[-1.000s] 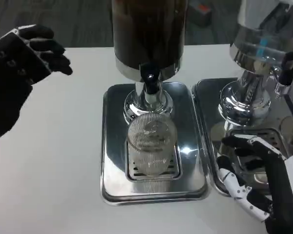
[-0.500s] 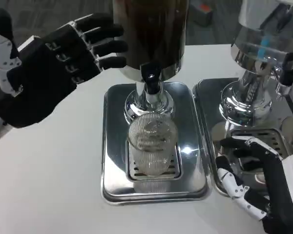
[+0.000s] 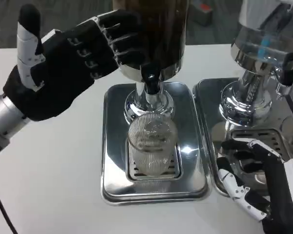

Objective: Grasp the cup under the faucet to collect the drink, then remove the cup.

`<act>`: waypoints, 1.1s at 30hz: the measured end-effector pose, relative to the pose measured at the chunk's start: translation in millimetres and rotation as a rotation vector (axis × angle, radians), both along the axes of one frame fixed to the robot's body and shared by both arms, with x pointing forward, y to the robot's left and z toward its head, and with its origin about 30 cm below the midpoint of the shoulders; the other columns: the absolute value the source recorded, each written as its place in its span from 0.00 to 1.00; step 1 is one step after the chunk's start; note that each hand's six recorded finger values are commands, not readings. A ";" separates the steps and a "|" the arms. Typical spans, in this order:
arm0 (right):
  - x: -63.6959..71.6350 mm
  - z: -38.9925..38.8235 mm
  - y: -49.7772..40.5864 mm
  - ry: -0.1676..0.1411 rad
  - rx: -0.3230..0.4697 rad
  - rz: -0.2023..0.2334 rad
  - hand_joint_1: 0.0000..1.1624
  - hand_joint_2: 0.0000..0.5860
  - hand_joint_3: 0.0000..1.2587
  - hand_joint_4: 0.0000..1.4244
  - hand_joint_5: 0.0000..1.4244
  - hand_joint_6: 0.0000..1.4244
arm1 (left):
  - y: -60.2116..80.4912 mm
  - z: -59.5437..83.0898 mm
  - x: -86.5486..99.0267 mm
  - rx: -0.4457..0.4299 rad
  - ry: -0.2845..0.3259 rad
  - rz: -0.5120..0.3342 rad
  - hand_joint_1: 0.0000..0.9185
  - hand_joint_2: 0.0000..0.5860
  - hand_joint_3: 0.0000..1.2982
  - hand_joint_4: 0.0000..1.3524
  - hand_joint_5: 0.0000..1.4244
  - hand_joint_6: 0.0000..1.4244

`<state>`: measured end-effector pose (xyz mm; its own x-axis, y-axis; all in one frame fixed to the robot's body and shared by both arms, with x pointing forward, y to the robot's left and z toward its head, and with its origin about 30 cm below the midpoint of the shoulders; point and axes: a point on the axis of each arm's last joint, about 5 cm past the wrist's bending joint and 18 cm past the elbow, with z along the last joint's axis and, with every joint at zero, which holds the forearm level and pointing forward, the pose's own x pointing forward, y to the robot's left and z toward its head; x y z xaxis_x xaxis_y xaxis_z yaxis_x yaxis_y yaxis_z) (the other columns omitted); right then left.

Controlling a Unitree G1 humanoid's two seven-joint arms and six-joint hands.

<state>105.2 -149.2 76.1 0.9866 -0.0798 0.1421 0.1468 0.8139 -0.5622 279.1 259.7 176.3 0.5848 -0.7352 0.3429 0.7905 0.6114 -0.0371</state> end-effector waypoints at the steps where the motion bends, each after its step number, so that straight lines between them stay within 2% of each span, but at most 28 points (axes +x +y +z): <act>1: -0.1 -0.3 0.4 0.001 0.002 0.000 0.49 0.59 0.40 0.27 0.31 0.40 | -1.5 0.8 0.3 0.009 -0.010 0.004 0.00 0.10 0.21 0.11 0.12 0.14; 8: -2.2 -1.7 1.5 0.009 0.009 -0.008 0.43 0.60 0.40 0.27 0.31 0.40 | -14.0 -0.4 1.9 0.022 -0.068 0.027 0.00 0.12 0.21 0.10 0.11 0.13; 14: -3.4 -2.3 2.3 0.012 0.013 -0.014 0.42 0.60 0.40 0.27 0.30 0.40 | -23.6 -4.6 4.2 0.072 -0.082 0.014 0.00 0.12 0.19 0.08 0.09 0.11; 20: -4.3 -3.1 2.5 0.013 0.015 -0.020 0.39 0.60 0.40 0.27 0.30 0.39 | -27.7 -13.8 8.9 0.132 -0.048 -0.002 0.00 0.12 0.19 0.08 0.09 0.10; 22: -4.4 -3.1 2.6 0.013 0.015 -0.021 0.37 0.60 0.40 0.26 0.30 0.39 | -28.8 -17.6 11.1 0.137 -0.029 -0.011 0.00 0.12 0.19 0.08 0.09 0.10; 33: -5.0 -3.3 2.7 0.015 0.016 -0.021 0.34 0.60 0.40 0.26 0.30 0.38 | -28.5 -25.8 14.2 0.158 -0.002 0.001 0.00 0.13 0.18 0.08 0.09 0.10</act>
